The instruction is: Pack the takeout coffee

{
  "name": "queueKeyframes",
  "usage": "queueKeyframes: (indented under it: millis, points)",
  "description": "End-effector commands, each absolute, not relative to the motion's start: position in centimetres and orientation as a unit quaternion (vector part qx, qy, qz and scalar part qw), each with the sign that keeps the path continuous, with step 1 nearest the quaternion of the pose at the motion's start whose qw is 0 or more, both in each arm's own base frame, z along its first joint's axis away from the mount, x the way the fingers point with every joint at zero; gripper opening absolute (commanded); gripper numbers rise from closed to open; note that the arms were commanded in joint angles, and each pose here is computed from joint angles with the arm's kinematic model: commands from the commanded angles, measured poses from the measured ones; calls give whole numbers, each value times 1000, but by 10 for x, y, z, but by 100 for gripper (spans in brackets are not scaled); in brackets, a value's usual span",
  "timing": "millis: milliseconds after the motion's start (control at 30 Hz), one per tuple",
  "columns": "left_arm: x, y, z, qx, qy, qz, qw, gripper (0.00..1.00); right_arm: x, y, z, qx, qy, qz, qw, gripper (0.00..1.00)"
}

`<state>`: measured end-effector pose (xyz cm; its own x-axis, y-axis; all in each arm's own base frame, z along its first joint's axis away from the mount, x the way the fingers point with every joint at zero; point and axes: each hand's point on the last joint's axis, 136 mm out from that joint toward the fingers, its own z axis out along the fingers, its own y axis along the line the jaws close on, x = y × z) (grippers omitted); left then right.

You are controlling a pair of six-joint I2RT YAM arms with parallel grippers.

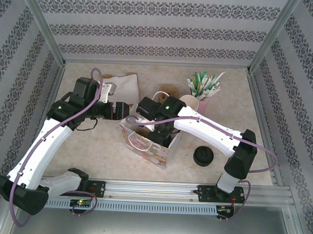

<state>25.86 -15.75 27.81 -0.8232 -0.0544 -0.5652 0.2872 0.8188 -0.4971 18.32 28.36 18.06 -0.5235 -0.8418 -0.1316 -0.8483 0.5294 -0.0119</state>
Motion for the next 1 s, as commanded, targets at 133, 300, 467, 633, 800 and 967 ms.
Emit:
queueKeyframes:
  millis: [133, 300, 467, 633, 800, 967]
  points:
    - [250, -163, 290, 92, 902, -305, 290, 83, 185, 281, 178, -495, 866, 30, 67, 52]
    - [249, -162, 293, 93, 902, -304, 292, 84, 185, 279, 170, -493, 867, 31, 59, 52]
    - [248, -165, 294, 95, 900, -310, 290, 84, 185, 282, 165, -491, 868, 39, 58, 52]
    - [247, -167, 292, 98, 900, -317, 284, 85, 183, 285, 159, -489, 869, 49, 54, 51]
    - [246, -169, 287, 102, 903, -316, 272, 84, 182, 285, 154, -488, 870, 50, 50, 51]
    - [246, -169, 279, 105, 909, -307, 261, 84, 179, 283, 145, -485, 872, 51, 41, 51]
